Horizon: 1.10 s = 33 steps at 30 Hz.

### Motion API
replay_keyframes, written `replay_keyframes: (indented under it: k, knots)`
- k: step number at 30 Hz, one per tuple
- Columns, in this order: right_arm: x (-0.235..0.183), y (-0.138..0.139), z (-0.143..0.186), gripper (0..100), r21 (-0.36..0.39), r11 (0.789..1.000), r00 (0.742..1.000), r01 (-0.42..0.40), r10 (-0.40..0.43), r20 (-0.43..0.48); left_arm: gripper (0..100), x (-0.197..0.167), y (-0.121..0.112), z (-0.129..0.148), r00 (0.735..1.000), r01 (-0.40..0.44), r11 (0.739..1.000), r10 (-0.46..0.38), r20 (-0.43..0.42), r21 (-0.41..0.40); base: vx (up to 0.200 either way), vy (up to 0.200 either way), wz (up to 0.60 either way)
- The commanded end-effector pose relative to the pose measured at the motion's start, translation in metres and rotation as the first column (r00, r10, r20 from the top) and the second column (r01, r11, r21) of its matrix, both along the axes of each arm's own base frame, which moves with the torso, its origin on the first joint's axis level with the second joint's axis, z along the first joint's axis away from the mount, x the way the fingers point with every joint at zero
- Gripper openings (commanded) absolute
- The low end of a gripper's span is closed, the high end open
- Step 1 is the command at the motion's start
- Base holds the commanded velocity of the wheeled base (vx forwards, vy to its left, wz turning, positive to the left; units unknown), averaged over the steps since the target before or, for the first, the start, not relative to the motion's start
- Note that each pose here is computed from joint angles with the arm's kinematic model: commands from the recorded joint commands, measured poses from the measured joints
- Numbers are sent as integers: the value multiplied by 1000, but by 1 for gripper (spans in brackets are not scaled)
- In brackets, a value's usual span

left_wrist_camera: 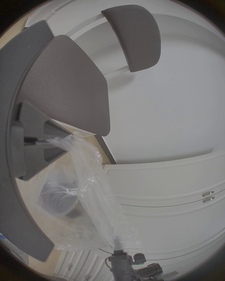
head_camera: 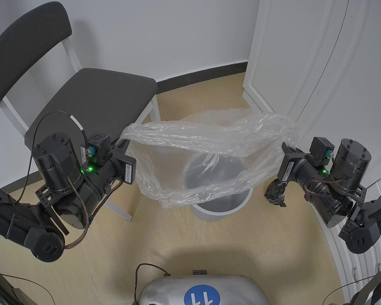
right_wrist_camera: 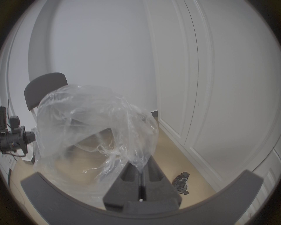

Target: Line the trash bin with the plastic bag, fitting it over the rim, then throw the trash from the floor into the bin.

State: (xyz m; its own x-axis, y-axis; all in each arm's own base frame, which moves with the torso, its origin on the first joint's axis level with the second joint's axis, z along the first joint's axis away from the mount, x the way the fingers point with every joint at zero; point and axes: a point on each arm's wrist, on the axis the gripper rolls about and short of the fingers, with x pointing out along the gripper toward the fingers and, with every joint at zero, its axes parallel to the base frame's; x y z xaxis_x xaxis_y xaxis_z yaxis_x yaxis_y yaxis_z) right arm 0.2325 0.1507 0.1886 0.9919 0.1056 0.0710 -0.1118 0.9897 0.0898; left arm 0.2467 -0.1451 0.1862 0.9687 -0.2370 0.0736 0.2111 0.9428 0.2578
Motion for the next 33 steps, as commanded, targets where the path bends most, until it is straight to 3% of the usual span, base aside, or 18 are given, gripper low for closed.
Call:
replay_keyframes:
  k: [1,12,19,33]
  knots:
    - [-3,-10,-2,0,-27,1000,1000,14,-14,-5,0,5,7,-2,1000,3,1000,-3,-5,9,0,0,0]
    - [-6,-21,-16,0,-125,991,998,38,-43,-44,0,17,16,-8,1000,-19,1000,19,-16,20,0,0,0]
    - [-8,-29,-24,0,-181,983,997,32,-45,-65,0,27,27,-11,999,39,999,-39,-12,29,0,0,0]
    - [-13,-40,-39,0,-285,958,993,26,-58,-106,0,34,39,-7,1000,0,1000,0,3,26,0,0,0]
